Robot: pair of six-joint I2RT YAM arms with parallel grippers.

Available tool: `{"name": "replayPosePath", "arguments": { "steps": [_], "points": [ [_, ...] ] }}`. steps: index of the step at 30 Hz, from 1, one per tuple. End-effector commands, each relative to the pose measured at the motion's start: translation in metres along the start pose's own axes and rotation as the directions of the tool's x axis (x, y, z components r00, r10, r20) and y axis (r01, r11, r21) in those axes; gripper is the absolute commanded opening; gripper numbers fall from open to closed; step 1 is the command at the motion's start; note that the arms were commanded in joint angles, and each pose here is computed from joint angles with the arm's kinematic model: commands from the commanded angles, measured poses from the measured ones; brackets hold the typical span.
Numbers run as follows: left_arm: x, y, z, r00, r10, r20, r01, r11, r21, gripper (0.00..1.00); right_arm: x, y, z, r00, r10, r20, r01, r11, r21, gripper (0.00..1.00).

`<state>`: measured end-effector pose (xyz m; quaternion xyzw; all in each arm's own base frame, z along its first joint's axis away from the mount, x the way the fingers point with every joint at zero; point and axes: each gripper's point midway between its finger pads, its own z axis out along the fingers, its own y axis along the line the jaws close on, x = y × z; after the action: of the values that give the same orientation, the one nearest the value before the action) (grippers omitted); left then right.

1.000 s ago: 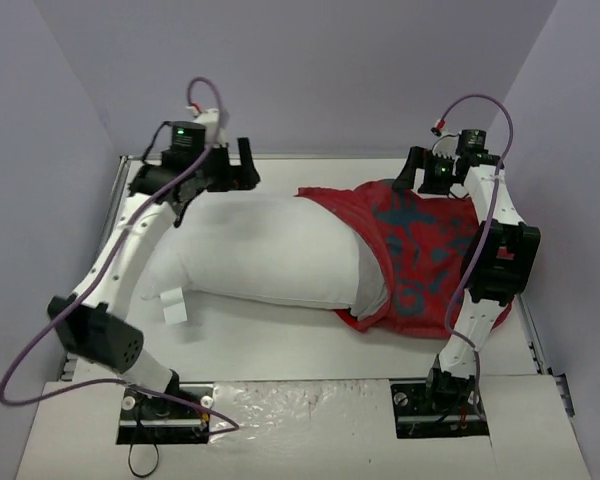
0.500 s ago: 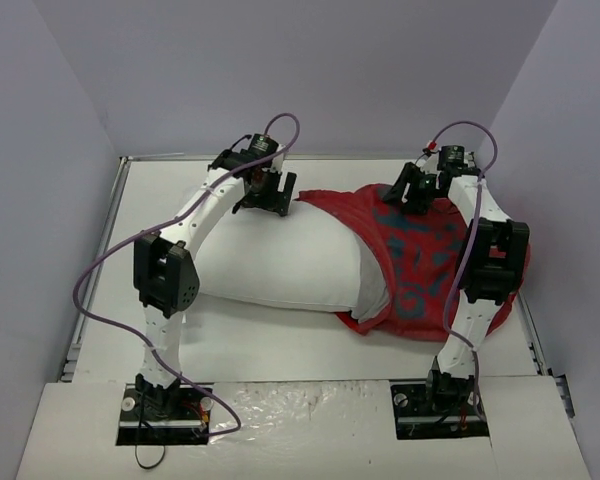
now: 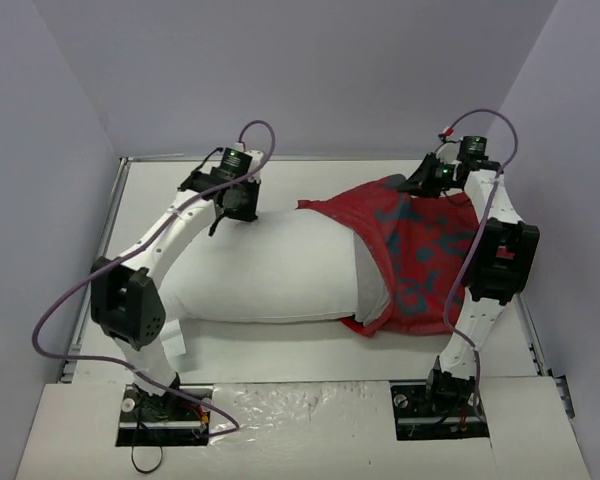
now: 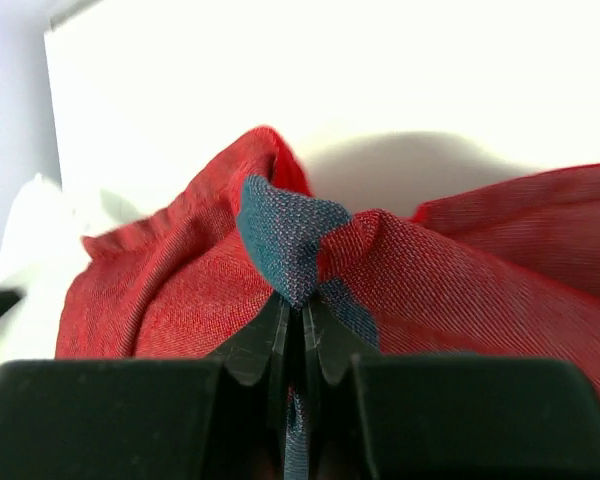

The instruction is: Remove the pillowcase from the pillow

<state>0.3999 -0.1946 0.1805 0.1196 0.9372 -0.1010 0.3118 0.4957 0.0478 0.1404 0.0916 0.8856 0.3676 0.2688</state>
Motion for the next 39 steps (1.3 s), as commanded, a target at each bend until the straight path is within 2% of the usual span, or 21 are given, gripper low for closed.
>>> {"name": "replayPosePath", "arguments": {
  "steps": [1,7,11,13,17,19,21,22,23,24,25,27,29,30,31,32,34,36,39],
  "points": [
    [-0.011,0.056,-0.062,0.992,-0.078,0.101,0.089,0.99,-0.107,0.02,-0.07,0.001,-0.072,0.965,-0.149,0.217,0.143,0.989,0.04,0.0],
    [0.013,0.123,-0.089,0.963,-0.231,0.14,0.25,0.959,-0.135,0.02,-0.099,-0.015,-0.133,0.905,-0.231,0.357,0.179,0.969,0.173,0.0],
    [0.038,0.149,-0.088,0.945,-0.299,0.13,0.317,0.934,-0.162,0.02,-0.101,0.012,-0.152,0.863,-0.306,0.401,0.248,0.95,0.191,0.0],
    [0.041,0.173,-0.098,0.924,-0.347,0.163,0.375,0.906,-0.195,0.02,-0.105,0.033,-0.16,0.831,-0.356,0.427,0.298,0.934,0.198,0.0],
    [0.018,0.177,-0.11,0.878,-0.404,0.258,0.444,0.888,-0.121,0.02,-0.104,0.068,-0.16,0.791,-0.425,0.439,0.388,0.905,0.177,0.0],
    [0.005,0.17,-0.111,0.837,-0.466,0.288,0.502,0.862,-0.064,0.02,-0.1,0.091,-0.16,0.759,-0.478,0.441,0.456,0.875,0.165,0.0],
    [-0.013,0.171,-0.119,0.765,-0.53,0.367,0.575,0.818,-0.017,0.02,-0.107,0.115,-0.171,0.694,-0.53,0.487,0.518,0.838,0.174,0.0],
    [-0.017,0.175,-0.123,0.737,-0.546,0.398,0.602,0.799,-0.019,0.02,-0.109,0.134,-0.186,0.639,-0.564,0.523,0.554,0.809,0.195,0.0],
    [-0.021,0.187,-0.13,0.698,-0.556,0.451,0.641,0.766,-0.048,0.02,-0.117,0.152,-0.197,0.564,-0.598,0.57,0.594,0.773,0.223,0.0],
    [-0.026,0.191,-0.139,0.644,-0.587,0.49,0.685,0.728,-0.028,0.02,-0.12,0.162,-0.207,0.518,-0.614,0.595,0.609,0.754,0.248,0.0],
    [-0.029,0.2,-0.146,0.607,-0.595,0.527,0.711,0.702,-0.028,0.02,-0.127,0.185,-0.231,0.422,-0.632,0.65,0.621,0.724,0.301,0.0],
    [-0.032,0.213,-0.16,0.518,-0.623,0.586,0.773,0.635,-0.008,0.02,-0.132,0.198,-0.251,0.352,-0.63,0.693,0.607,0.717,0.344,0.0],
    [-0.032,0.226,-0.172,0.462,-0.626,0.628,0.808,0.59,-0.007,0.02,-0.138,0.209,-0.274,0.26,-0.615,0.744,0.567,0.721,0.398,0.0],
    [-0.033,0.23,-0.176,0.423,-0.634,0.647,0.829,0.559,0.005,0.02,-0.138,0.212,-0.279,0.253,-0.589,0.767,0.548,0.741,0.389,0.0],
    [-0.034,0.232,-0.18,0.406,-0.634,0.658,0.835,0.55,0.014,0.02,-0.139,0.214,-0.287,0.218,-0.579,0.786,0.521,0.75,0.408,0.0],
    [-0.037,0.234,-0.18,0.384,-0.642,0.663,0.844,0.535,0.03,0.02,-0.138,0.219,-0.289,0.212,-0.559,0.802,0.515,0.761,0.395,0.0],
    [-0.04,0.234,-0.176,0.372,-0.653,0.659,0.846,0.531,0.048,0.02,-0.138,0.223,-0.293,0.193,-0.539,0.82,0.499,0.773,0.392,0.0],
    [-0.041,0.227,-0.163,0.38,-0.684,0.623,0.842,0.535,0.074,0.02,-0.137,0.224,-0.293,0.197,-0.517,0.833,0.485,0.79,0.376,0.0],
    [-0.043,0.204,-0.139,0.449,-0.702,0.553,0.799,0.592,0.103,0.02,-0.13,0.233,-0.285,0.208,-0.494,0.844,0.511,0.791,0.337,0.0]
  ]
}}
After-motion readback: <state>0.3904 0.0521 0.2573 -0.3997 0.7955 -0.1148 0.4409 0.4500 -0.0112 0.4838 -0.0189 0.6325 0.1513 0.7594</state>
